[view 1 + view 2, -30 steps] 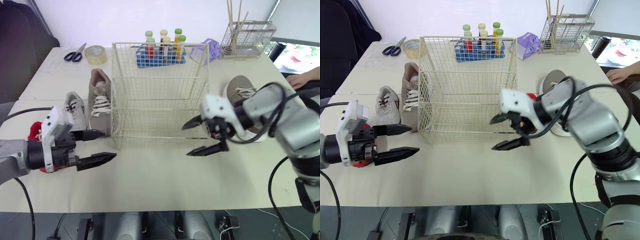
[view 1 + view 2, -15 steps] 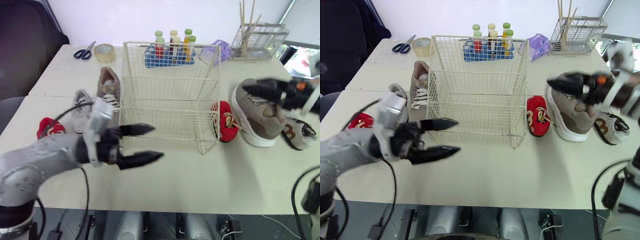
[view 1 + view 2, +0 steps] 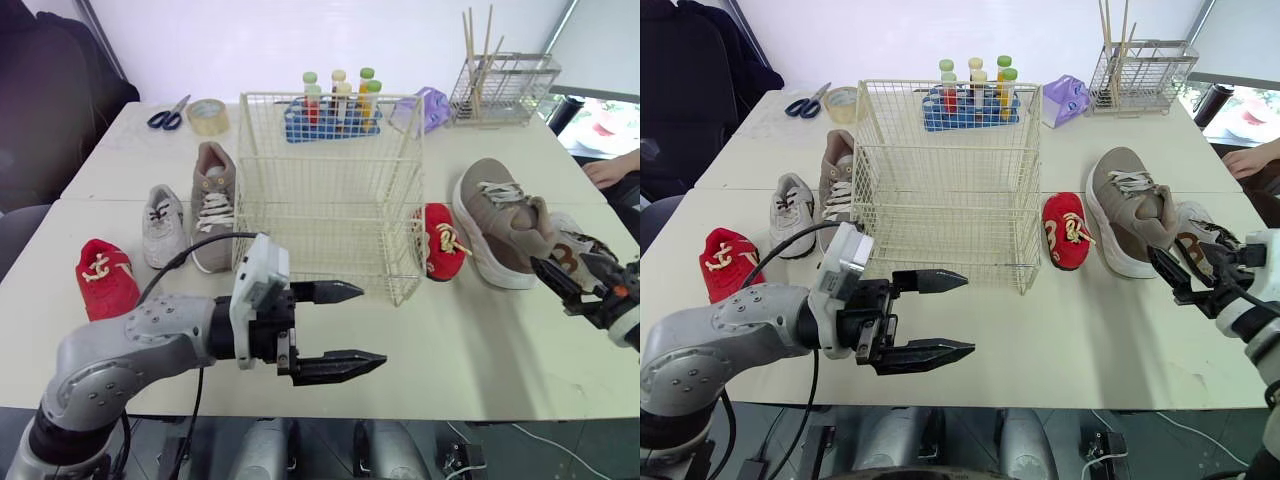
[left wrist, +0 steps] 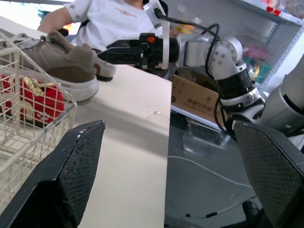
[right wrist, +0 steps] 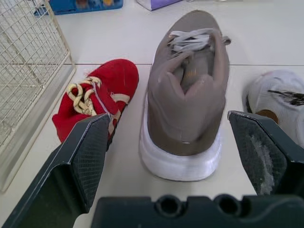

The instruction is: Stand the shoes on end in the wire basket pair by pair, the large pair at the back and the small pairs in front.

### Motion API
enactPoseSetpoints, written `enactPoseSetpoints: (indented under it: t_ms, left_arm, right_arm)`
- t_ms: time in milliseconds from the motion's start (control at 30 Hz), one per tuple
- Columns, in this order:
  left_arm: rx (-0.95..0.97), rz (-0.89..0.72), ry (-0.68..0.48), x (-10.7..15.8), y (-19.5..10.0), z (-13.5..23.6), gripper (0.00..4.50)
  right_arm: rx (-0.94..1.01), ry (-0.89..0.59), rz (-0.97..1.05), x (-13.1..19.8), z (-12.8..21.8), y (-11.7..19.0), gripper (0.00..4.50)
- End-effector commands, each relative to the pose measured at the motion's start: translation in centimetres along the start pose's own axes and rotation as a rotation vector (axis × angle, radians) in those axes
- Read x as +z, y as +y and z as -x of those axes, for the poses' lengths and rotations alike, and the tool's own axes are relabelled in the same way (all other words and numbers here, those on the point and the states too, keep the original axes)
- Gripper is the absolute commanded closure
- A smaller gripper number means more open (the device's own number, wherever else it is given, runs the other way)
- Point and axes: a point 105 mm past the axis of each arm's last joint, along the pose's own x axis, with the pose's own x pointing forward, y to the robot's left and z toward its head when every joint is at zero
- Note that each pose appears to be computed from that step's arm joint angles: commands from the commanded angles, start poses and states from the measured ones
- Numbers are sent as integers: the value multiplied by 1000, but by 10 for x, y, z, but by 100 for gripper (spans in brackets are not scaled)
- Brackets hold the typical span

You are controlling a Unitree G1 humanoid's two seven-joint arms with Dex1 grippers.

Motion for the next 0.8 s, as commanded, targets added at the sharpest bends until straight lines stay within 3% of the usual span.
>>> enactPoseSetpoints:
  t_ms: [33, 267, 800]
  left_arm:
    - [4, -28, 4, 0, -5, 2, 0]
    - [61, -33, 28, -5, 3, 8, 0]
    - [95, -10, 55, -16, 3, 16, 0]
  right_arm:
    - [14, -54, -9, 5, -14, 3, 21]
    - [-65, -110, -23, -1, -45, -14, 21]
    - [-122, -182, 15, 7, -64, -27, 21]
